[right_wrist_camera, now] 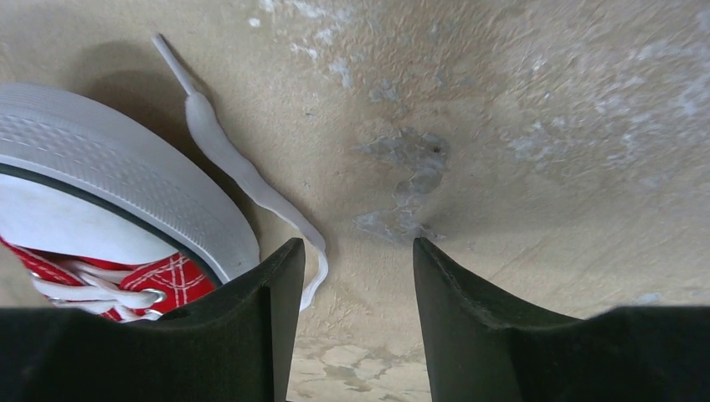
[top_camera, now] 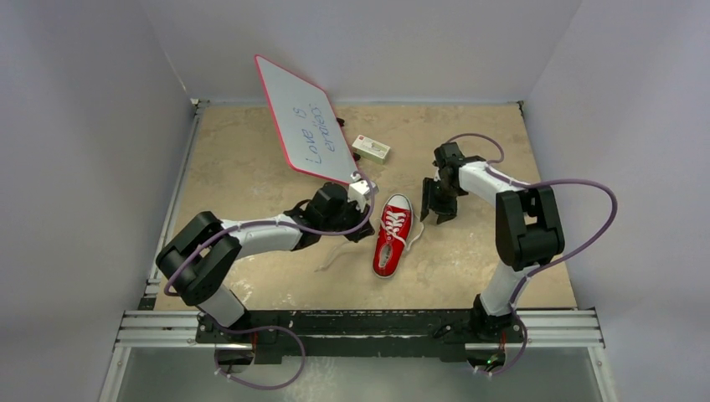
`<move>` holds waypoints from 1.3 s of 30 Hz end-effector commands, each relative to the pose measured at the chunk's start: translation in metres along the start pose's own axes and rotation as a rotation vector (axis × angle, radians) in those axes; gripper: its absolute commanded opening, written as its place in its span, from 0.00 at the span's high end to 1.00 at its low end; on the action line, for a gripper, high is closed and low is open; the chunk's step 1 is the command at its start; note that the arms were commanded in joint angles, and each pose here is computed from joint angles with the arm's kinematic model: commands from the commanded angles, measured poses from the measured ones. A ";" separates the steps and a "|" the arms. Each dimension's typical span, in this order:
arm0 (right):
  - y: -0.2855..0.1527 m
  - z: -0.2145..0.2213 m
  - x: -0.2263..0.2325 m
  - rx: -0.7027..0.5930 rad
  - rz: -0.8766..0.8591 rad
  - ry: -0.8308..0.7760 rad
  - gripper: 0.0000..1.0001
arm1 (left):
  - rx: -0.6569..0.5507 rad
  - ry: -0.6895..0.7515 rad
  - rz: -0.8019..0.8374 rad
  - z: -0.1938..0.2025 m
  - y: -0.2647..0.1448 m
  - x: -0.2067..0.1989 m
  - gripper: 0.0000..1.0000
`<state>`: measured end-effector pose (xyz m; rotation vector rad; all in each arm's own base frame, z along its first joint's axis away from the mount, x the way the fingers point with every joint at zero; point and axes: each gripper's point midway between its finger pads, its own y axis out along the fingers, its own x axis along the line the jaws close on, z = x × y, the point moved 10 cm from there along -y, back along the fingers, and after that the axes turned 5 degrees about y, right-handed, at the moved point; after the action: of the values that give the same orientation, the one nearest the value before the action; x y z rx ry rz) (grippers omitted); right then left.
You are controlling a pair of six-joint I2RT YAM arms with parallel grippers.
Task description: Tie the shoes
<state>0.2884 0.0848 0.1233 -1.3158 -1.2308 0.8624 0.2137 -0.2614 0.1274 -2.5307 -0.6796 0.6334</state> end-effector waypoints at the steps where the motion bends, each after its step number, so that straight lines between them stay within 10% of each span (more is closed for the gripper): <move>1: 0.004 0.004 0.005 -0.003 -0.057 0.014 0.47 | -0.062 0.080 0.011 -0.022 -0.001 -0.002 1.00; 17: 0.027 0.016 0.006 -0.093 0.012 -0.051 0.65 | -0.045 -0.001 0.008 -0.037 0.011 -0.011 1.00; 19: 0.027 0.019 0.006 -0.109 0.003 -0.049 0.71 | -0.042 -0.065 0.018 -0.026 0.009 -0.016 1.00; 21: 0.023 0.027 0.008 -0.089 -0.058 -0.024 1.00 | -0.054 -0.114 0.035 -0.017 0.007 -0.022 1.00; 32: -0.100 -0.013 -0.002 -0.472 -0.360 -0.004 1.00 | -0.177 -0.051 0.127 -0.030 0.007 -0.034 1.00; 39: -0.125 -0.035 0.033 -0.384 -0.738 -0.203 1.00 | -0.228 0.086 0.179 -0.047 0.019 -0.033 1.00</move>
<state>0.2963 0.0740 0.2465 -1.2847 -1.7777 0.2645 0.2062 -0.2922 0.1393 -2.6551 -0.6090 0.7182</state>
